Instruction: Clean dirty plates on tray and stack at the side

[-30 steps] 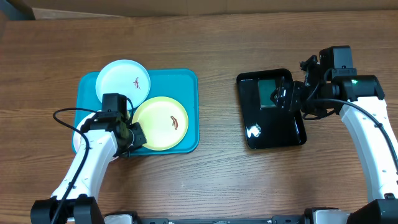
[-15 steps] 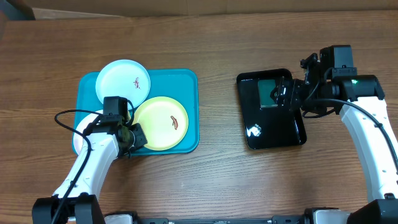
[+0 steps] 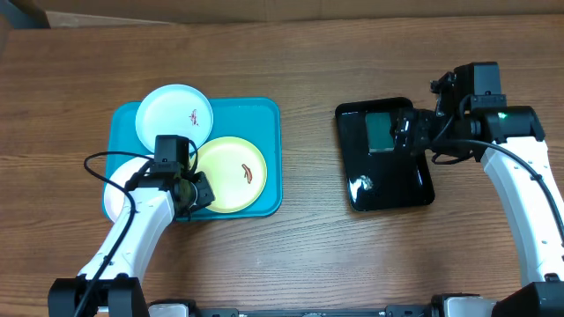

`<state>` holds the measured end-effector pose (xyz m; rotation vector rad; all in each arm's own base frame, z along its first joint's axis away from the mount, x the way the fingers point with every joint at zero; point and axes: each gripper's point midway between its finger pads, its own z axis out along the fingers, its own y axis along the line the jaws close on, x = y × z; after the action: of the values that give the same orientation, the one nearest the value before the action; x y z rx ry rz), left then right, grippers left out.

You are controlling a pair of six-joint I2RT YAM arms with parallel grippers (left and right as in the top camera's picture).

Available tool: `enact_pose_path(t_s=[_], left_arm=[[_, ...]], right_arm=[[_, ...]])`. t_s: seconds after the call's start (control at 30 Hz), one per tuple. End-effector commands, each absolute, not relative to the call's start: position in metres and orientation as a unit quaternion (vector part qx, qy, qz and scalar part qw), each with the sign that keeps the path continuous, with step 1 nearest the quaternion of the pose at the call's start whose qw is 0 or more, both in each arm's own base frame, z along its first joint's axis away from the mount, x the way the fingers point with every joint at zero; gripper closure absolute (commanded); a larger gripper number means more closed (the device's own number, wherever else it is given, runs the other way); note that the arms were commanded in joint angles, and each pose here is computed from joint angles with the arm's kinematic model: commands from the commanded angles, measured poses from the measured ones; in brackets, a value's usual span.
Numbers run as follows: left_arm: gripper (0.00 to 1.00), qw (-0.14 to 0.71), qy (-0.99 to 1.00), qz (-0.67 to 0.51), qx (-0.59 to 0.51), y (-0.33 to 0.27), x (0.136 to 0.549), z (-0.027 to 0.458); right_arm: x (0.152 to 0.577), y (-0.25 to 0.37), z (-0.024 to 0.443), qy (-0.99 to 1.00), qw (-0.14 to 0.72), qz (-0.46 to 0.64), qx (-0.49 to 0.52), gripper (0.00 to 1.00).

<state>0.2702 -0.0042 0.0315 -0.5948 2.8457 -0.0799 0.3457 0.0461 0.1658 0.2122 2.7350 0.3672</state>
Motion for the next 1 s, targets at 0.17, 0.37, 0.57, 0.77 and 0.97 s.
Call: enact_pose_path(t_s=[0.17,0.37,0.57,0.77,0.97], left_arm=[[0.65,0.108,0.962,-0.025,-0.25,-0.004,0.267,0.028],[0.64,0.103,0.958,-0.027,-0.267,-0.005,0.265,0.026],[0.66,0.083,0.955,-0.023,-0.284,-0.005,0.262,0.015],[0.84,0.068,0.955,-0.02,-0.289,-0.005,0.268,-0.006],[0.91,0.087,0.953,-0.07,-0.283,-0.02,0.286,-0.001]], right_arm=[[0.356,0.042,0.174,0.967,0.212,0.12,0.071,0.0],[0.356,0.042,0.174,0.967,0.212,0.12,0.071,0.0],[0.355,0.042,0.173,0.968,0.21,0.12,0.071,0.0],[0.355,0.042,0.174,0.968,0.211,0.12,0.071,0.0],[0.355,0.042,0.173,0.968,0.21,0.12,0.071,0.0]])
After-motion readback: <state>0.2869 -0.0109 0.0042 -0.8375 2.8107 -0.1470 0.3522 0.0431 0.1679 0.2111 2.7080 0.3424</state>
